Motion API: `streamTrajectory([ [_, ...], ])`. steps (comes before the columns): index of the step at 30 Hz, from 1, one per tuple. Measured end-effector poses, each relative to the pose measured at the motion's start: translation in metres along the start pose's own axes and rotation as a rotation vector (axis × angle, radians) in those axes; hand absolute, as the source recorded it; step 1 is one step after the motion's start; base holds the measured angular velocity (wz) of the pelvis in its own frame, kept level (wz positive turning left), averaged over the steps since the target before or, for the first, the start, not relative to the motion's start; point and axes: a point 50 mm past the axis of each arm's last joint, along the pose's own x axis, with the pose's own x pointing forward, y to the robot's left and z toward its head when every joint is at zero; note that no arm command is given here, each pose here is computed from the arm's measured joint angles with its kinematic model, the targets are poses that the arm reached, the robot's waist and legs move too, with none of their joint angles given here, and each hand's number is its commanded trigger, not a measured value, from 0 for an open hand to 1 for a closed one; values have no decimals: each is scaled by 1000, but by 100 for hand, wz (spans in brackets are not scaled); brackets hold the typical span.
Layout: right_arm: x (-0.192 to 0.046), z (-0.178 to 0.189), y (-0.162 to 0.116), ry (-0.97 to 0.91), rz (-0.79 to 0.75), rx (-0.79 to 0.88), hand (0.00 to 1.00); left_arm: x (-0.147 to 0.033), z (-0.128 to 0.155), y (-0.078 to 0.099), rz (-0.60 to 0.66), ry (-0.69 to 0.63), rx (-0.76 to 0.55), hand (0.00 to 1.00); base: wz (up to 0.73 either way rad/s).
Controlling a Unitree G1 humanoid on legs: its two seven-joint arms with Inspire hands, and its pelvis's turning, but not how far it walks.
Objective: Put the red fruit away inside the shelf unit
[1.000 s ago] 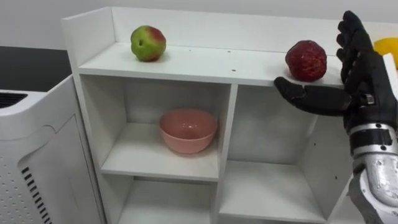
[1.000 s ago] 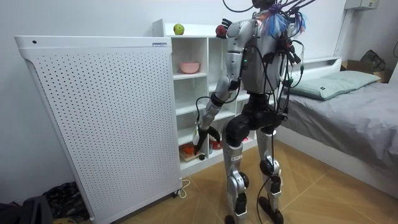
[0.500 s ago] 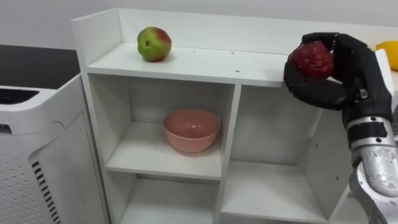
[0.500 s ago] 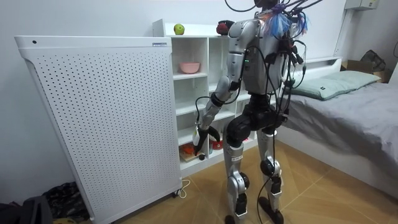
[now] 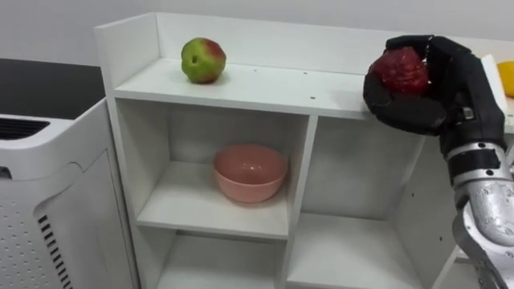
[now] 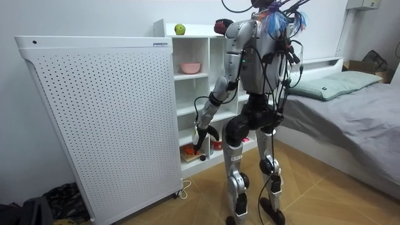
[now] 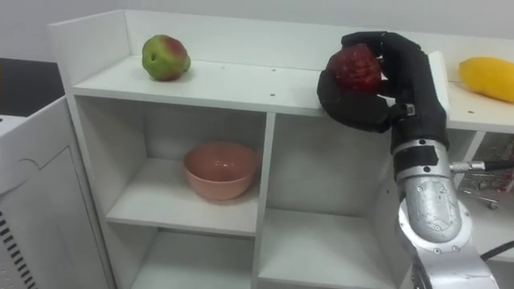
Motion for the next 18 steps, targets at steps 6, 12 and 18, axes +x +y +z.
streamTrajectory([
  [6,-25,11,33,-44,191,34,100,0,-12,2,17,27,-15,0,-16],
  [12,-29,16,45,-54,302,117,100,0,-18,-3,3,39,-21,0,9],
  [18,-38,17,60,-58,374,209,100,-2,-26,-11,-10,58,-4,0,7],
])
